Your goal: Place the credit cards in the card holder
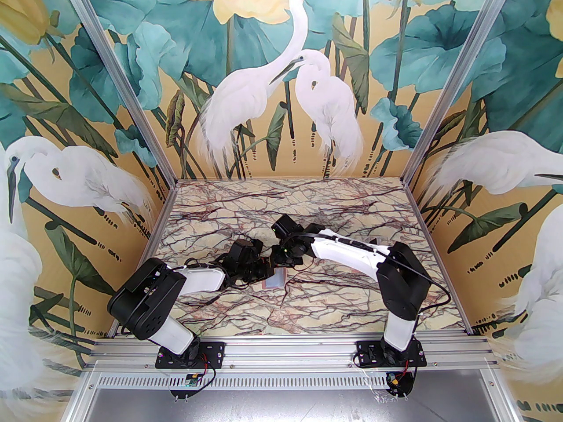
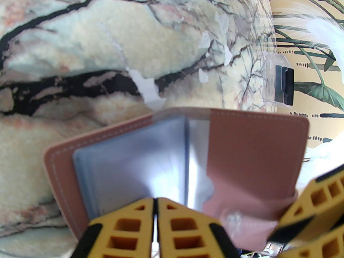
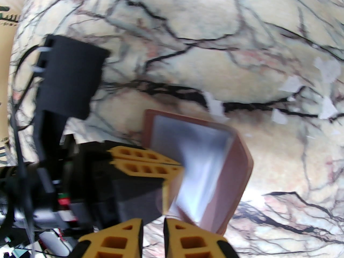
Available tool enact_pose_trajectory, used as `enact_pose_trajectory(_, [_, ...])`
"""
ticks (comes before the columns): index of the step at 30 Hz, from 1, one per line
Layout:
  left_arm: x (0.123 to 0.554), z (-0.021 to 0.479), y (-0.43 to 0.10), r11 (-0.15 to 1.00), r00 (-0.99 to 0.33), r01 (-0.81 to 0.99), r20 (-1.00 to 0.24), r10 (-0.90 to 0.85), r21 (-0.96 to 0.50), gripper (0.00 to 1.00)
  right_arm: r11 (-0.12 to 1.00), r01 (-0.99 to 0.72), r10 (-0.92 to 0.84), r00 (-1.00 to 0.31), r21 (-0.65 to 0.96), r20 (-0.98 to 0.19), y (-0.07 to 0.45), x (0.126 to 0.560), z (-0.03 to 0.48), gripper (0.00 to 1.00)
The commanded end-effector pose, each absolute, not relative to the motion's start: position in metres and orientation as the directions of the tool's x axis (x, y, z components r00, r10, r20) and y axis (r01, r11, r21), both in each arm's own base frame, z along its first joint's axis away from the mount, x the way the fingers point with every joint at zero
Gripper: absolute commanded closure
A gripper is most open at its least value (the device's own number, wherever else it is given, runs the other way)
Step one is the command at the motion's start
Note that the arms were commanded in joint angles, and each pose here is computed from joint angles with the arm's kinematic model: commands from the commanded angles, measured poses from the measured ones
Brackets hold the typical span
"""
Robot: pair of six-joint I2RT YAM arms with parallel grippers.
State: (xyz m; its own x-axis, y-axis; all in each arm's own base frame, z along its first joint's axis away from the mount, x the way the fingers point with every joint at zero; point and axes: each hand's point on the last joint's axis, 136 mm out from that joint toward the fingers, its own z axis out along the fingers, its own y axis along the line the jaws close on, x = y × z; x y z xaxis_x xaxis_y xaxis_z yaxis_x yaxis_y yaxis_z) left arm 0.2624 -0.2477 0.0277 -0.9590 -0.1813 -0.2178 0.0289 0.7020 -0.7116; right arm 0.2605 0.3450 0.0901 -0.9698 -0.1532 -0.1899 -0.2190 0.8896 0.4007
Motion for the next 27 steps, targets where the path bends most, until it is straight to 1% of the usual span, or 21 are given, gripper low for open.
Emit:
enact_pose_trajectory(1, [0.255,0.019,-0.244,0.713,-0.965,0.013,-0.196,-0.176,-0.701,0.87,0.944,-0.206,-0.164,-0.971,0.259,-0.173,0.312,0.259,0.070,0.77])
enact_pose_trajectory(11, [0.254,0.017,-0.243,0.718,-0.965,0.010,-0.196,-0.177,-0.696,0.87,0.983,-0.146,-0.123,-0.975,0.113,-0.185,0.260,0.262,0.058,0.75])
enact_pose_trajectory(17, [0.254,0.016,-0.242,0.721,-0.965,0.009,-0.195,-0.176,-0.693,0.87,0.992,-0.125,-0.123,-0.970,-0.001,-0.209,0.232,0.273,0.064,0.67])
enact_pose_trajectory(19, [0.254,0.016,-0.242,0.721,-0.965,0.010,-0.196,-0.175,-0.693,0.87,0.991,-0.130,-0.125,-0.964,0.006,-0.233,0.234,0.280,0.076,0.64])
enact_pose_trajectory(22, [0.254,0.016,-0.243,0.720,-0.965,0.010,-0.196,-0.175,-0.694,0.88,0.988,-0.150,-0.131,-0.945,0.040,-0.300,0.244,0.291,0.109,0.64])
enact_pose_trajectory(25, [0.254,0.017,-0.243,0.720,-0.964,0.012,-0.199,-0.176,-0.694,0.88,0.968,-0.190,-0.117,-0.920,0.164,-0.374,0.264,0.297,0.148,0.65])
enact_pose_trajectory(27, [0.254,0.016,-0.242,0.722,-0.965,0.010,-0.197,-0.176,-0.692,0.87,0.944,-0.212,-0.100,-0.914,0.252,-0.393,0.279,0.297,0.168,0.65])
